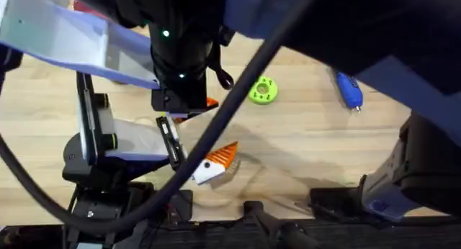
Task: Pick up the gripper from the table and insert it into the empty holder that is missing its gripper. Then pick up a screw, insert it into the mounting hole, and use the screwdriver to tighten it. Finally, clean up the table by picking up the vegetable and placing it into the bucket.
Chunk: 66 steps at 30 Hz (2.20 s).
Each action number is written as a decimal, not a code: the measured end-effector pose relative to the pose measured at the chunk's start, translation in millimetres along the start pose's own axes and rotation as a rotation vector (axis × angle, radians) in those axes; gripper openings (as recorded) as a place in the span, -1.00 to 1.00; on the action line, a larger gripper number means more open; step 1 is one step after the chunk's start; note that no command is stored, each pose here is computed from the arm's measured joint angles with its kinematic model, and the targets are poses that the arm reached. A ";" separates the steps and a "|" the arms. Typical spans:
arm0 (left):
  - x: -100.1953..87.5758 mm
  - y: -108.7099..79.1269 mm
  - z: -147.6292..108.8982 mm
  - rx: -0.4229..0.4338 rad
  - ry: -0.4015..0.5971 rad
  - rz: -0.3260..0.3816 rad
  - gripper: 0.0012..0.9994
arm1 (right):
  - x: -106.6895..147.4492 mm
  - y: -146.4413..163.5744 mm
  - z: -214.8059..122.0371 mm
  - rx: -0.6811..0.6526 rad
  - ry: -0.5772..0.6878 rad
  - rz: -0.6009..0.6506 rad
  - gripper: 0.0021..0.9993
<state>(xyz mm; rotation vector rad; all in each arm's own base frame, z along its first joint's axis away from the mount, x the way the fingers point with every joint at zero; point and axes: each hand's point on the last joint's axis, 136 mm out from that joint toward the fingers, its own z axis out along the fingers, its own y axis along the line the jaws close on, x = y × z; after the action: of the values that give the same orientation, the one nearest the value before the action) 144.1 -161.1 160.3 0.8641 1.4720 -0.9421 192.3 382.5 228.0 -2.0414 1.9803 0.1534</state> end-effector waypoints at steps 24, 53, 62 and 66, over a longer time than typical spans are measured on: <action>0.0 0.1 0.0 0.000 0.000 0.004 0.90 | 2.3 1.4 -9.6 -0.011 -0.001 0.026 -0.99; 0.0 0.1 0.0 0.000 0.000 0.004 0.90 | 3.4 1.9 -9.6 -0.012 0.003 0.026 -0.99; 0.0 0.0 0.0 0.000 0.000 0.004 0.90 | 2.4 1.3 -9.6 -0.010 -0.001 0.026 -0.99; 0.0 0.0 0.0 0.000 0.000 0.004 0.90 | 2.3 1.2 -9.6 -0.010 -0.002 0.026 -0.99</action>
<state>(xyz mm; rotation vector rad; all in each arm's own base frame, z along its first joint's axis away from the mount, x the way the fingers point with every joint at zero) 144.1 -161.1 160.2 0.8668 1.4699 -0.9391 190.0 377.6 236.3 -2.0214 2.0097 0.1706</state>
